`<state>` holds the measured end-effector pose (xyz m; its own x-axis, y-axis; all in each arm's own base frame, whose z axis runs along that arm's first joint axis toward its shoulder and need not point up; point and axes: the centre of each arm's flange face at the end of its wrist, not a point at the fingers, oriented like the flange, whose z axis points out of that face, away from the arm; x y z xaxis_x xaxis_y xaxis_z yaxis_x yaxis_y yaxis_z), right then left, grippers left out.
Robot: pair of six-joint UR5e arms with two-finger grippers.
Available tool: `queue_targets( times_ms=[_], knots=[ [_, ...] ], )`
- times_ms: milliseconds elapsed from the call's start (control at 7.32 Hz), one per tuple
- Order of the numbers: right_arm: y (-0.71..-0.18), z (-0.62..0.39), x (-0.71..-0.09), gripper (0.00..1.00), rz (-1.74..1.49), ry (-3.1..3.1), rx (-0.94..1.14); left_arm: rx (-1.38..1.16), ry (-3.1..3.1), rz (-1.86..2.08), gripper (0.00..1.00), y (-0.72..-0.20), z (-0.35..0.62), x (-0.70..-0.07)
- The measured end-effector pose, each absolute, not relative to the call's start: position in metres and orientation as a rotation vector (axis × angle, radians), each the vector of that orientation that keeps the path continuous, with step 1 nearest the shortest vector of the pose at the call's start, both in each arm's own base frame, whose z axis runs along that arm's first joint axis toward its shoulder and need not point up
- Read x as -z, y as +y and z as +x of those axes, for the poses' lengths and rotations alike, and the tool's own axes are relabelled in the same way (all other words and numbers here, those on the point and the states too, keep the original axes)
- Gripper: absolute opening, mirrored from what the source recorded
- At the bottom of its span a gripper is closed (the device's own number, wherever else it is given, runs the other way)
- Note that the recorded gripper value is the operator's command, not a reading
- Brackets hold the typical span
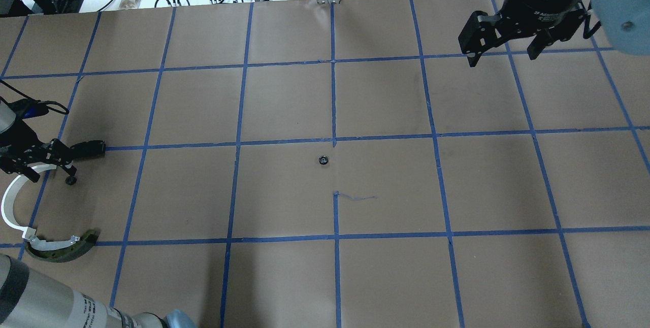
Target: Place bearing gear from tray to pile
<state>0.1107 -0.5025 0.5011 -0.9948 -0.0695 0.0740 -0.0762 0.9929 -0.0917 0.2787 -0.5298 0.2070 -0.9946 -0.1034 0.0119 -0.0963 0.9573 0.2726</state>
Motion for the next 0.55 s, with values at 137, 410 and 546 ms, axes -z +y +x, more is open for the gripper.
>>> queue_targets(
  times_ms=[137, 410, 546],
  knots=[
    [-0.504, 0.117, -0.498, 1.00, 0.116, -3.086, -0.145, 0.375, -3.128, 0.087, 1.00, -0.555, 0.239, -0.228],
    [-0.509, 0.125, -0.500, 1.00, 0.104, -3.145, -0.167, 0.232, -3.173, -0.026, 1.00, -0.601, 0.120, -0.264],
    [-0.509, 0.125, -0.503, 1.00, 0.089, -3.157, -0.163, 0.169, -3.157, -0.065, 1.00, -0.613, 0.055, -0.272]
  ],
)
